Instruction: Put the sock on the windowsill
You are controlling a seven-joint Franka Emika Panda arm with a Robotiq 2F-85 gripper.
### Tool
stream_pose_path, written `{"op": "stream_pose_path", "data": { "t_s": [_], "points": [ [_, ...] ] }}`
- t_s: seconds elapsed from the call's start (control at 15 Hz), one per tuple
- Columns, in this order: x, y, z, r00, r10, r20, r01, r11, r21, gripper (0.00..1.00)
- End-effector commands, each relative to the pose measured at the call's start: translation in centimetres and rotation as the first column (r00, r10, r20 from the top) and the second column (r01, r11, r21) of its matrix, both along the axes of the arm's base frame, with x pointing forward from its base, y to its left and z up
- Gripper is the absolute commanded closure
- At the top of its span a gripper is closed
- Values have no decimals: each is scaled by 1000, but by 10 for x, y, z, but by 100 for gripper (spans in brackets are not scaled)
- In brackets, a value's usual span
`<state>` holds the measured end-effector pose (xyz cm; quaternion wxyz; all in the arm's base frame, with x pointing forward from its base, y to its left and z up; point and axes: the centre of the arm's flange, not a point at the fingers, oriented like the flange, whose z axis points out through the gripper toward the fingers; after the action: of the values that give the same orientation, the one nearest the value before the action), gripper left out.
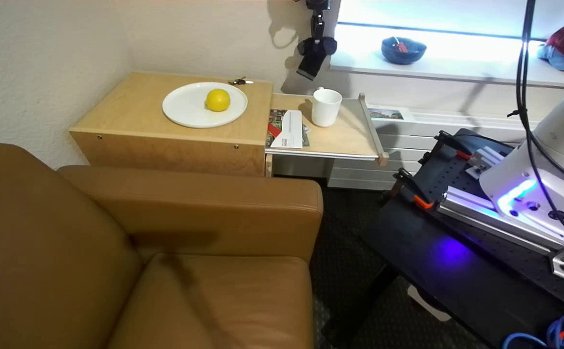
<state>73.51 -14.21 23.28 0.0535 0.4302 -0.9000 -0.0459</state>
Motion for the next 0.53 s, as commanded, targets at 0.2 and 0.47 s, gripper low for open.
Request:
{"op": "stream_pose_path", "data": {
  "t_s": [0.2, 0.47],
  "points": [
    [-111, -48, 5, 969, -242, -46, 242, 970, 2, 97],
    [-151, -93, -15, 901, -430, -61, 429, 903, -32, 97]
  ]
}}
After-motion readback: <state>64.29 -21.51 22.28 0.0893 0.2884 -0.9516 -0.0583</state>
